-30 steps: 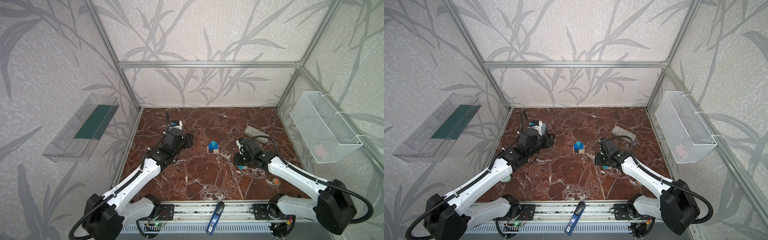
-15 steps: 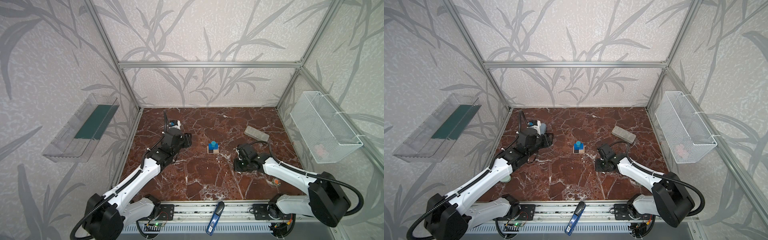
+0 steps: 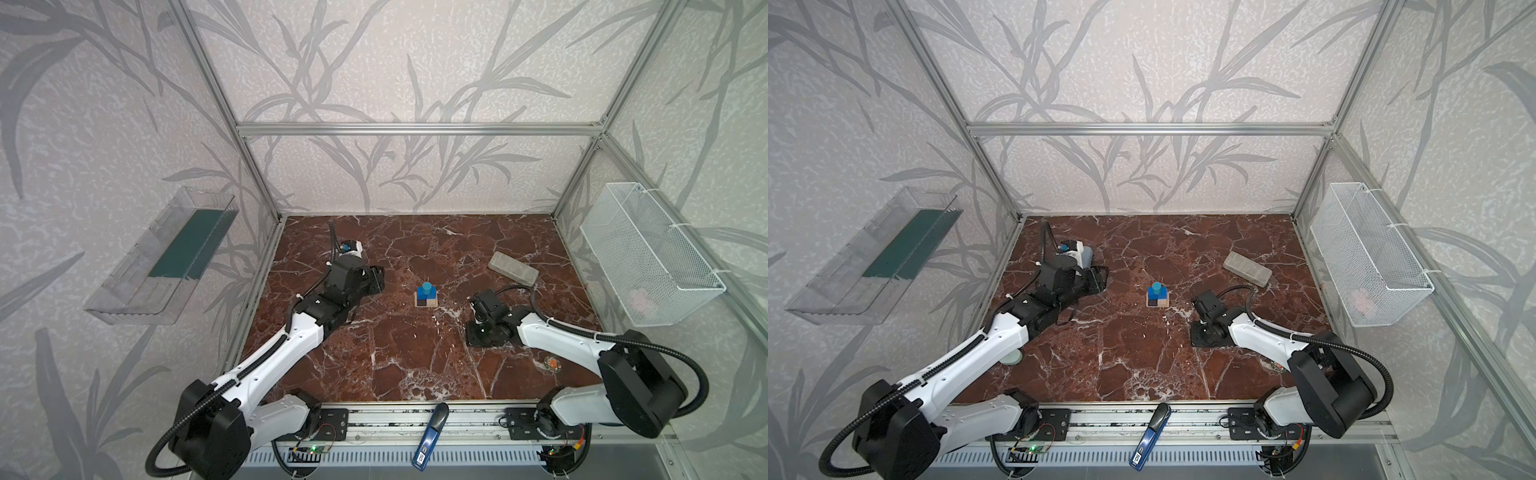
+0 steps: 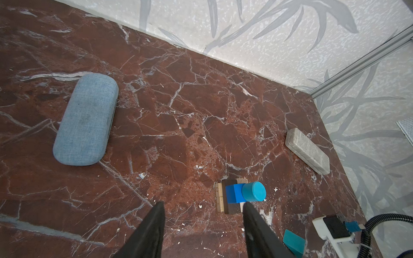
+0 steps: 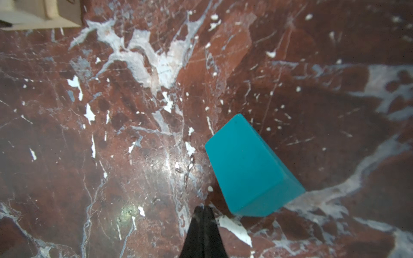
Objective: Build the wood block tower
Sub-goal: 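Move the right gripper toward the teal rectangular block while the left gripper withdraws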
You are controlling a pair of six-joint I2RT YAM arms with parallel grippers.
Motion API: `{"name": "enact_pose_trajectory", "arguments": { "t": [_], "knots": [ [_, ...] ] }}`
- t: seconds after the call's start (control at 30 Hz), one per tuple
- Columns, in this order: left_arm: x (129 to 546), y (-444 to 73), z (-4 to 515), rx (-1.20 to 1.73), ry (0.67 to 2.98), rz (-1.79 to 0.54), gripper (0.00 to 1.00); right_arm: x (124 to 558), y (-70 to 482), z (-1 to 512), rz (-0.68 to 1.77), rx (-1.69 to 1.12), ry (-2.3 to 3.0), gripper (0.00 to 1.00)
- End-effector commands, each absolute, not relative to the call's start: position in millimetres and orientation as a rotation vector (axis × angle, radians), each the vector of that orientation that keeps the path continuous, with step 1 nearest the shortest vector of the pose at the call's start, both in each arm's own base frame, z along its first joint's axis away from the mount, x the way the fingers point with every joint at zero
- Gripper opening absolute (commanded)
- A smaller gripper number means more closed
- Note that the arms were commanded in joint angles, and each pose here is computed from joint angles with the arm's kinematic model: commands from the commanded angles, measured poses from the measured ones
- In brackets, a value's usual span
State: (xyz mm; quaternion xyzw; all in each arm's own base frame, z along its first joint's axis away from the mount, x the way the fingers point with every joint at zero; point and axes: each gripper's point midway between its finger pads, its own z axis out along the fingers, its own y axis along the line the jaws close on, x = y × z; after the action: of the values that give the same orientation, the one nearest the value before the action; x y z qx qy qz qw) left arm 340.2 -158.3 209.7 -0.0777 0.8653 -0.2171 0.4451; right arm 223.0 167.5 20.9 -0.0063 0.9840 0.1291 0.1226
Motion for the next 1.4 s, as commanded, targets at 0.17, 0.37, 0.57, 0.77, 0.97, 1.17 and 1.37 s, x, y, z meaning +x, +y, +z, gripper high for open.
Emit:
{"name": "enact_pose_trajectory", "arguments": {
  "t": [0.17,0.37,0.57,0.77,0.97,1.17,1.37],
  "knots": [
    [346,-158,209,-0.213,2.138,-0.550,0.55,219,151,11,0.255,0.006,2.888,0.00],
    [347,-159,207,-0.214,2.149,-0.555,0.55,223,143,11,0.213,0.035,2.879,0.00],
    [348,-158,206,-0.218,2.149,-0.549,0.55,225,134,5,0.175,0.075,2.888,0.00],
    [351,-160,203,-0.217,2.160,-0.553,0.54,226,127,-2,0.145,0.099,2.905,0.00],
    [353,-161,200,-0.217,2.168,-0.556,0.54,227,121,-3,0.119,0.118,2.907,0.00],
    [354,-160,197,-0.221,2.175,-0.553,0.54,226,116,-2,0.098,0.126,2.913,0.00],
    [355,-161,196,-0.223,2.179,-0.557,0.54,224,107,1,0.051,0.164,2.906,0.00]
  ]
}}
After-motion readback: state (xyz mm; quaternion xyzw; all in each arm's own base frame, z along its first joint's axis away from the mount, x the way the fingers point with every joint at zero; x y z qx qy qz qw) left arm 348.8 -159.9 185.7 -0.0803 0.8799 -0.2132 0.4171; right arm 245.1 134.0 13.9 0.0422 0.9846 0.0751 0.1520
